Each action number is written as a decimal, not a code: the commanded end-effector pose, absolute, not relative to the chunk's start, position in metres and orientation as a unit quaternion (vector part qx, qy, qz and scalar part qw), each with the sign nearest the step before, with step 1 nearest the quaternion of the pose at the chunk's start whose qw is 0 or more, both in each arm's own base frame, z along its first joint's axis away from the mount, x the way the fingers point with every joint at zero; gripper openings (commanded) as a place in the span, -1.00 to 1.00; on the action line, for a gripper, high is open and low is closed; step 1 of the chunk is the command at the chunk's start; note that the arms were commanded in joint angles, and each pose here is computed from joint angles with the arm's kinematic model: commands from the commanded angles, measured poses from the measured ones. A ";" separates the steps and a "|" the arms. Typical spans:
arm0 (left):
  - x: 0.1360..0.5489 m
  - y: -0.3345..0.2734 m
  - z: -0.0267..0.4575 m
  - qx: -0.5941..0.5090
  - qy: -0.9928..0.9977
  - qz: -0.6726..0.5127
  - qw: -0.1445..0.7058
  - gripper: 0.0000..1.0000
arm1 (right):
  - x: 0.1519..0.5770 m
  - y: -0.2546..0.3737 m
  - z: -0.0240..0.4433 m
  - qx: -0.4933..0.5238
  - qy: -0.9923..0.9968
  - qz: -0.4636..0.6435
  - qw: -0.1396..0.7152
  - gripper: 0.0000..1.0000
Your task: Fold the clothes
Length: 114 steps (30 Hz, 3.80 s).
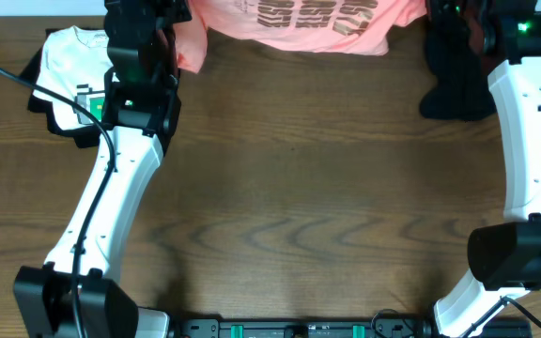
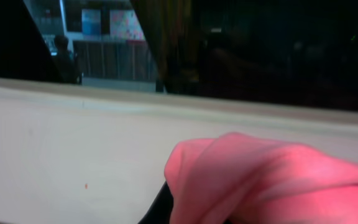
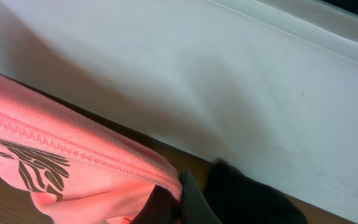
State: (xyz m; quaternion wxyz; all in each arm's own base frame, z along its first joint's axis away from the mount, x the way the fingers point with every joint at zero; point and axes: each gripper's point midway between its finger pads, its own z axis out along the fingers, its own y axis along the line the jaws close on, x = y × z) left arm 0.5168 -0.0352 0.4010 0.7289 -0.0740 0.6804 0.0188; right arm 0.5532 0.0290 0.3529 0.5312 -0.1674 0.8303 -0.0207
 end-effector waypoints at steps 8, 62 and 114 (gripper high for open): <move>0.533 -0.064 0.249 0.019 0.840 -0.014 0.542 -0.88 | 0.550 0.010 0.246 -0.157 0.908 -0.003 0.389 -0.97; 0.305 -0.108 0.113 0.080 0.985 -0.152 -0.002 0.20 | 0.403 0.093 0.159 -0.220 0.963 0.142 0.056 -0.16; 0.320 -0.113 0.113 0.098 0.983 -0.155 0.032 0.13 | 0.423 0.215 0.075 -0.253 0.914 0.298 0.109 -0.60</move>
